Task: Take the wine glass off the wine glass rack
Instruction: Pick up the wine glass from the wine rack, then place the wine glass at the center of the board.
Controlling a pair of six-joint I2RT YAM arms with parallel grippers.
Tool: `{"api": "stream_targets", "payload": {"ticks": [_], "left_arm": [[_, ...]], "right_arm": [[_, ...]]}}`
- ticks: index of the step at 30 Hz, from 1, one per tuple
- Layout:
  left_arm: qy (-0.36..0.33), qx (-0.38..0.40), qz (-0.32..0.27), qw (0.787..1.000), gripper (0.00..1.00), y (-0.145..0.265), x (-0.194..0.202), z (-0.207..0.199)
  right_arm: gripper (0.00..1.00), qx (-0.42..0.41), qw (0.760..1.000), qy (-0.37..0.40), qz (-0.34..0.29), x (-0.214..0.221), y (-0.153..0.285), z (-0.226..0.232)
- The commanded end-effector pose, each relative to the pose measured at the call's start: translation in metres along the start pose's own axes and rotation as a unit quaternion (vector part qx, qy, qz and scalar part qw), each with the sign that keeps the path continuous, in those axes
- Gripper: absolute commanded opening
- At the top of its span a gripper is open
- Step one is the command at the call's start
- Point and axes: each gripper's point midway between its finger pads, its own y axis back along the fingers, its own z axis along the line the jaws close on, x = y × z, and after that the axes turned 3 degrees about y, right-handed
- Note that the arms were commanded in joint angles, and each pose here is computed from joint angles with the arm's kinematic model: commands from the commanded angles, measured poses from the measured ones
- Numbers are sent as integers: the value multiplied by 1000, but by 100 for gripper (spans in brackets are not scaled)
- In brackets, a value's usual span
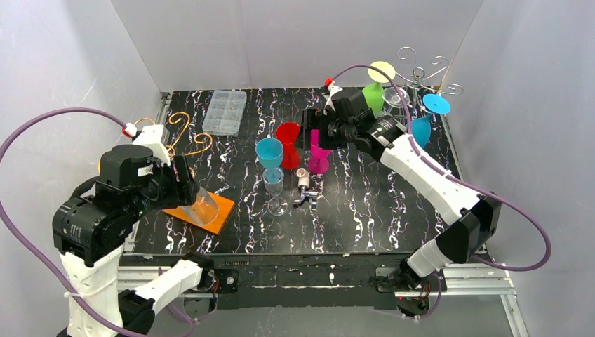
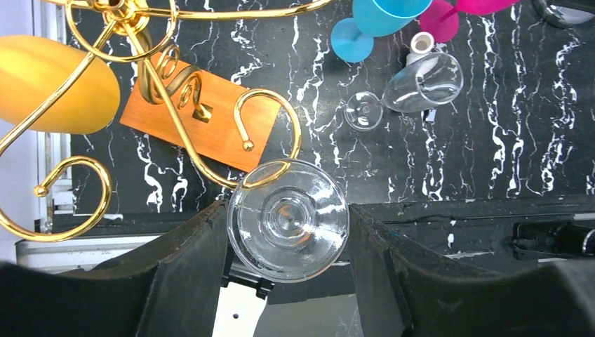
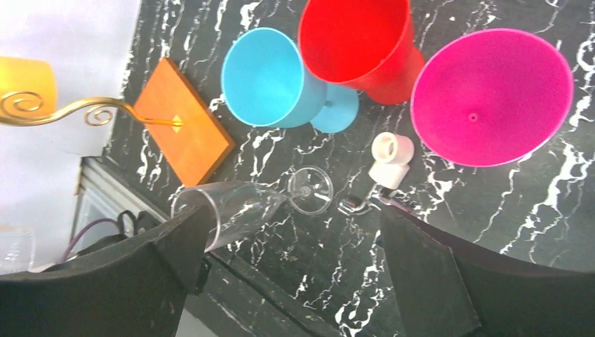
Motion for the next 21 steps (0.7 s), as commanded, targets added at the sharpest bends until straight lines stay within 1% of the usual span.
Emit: {"api": "stream_targets", "payload": {"ticks": [1, 4, 6, 10, 16, 21], "left_arm": [[7, 39, -27, 999, 23, 4, -18, -16], [9, 49, -26, 998, 23, 3, -22, -22], [11, 55, -28, 998, 23, 2, -25, -26], [15, 68, -32, 997, 23, 2, -31, -33], [22, 85, -31, 996, 23, -3, -37, -43], [29, 93, -34, 995, 22, -7, -42, -48]], "right_arm": [[100, -75, 996, -21, -43, -17, 21, 33], [100, -128, 990, -48, -43, -16, 27, 52], [100, -177, 981, -69, -49, -16, 32, 70], [100, -230, 967, -105, -40, -3, 36, 101], [100, -307, 931, -198, -29, 18, 42, 142], [100, -346, 894, -284, -33, 31, 43, 156]]}}
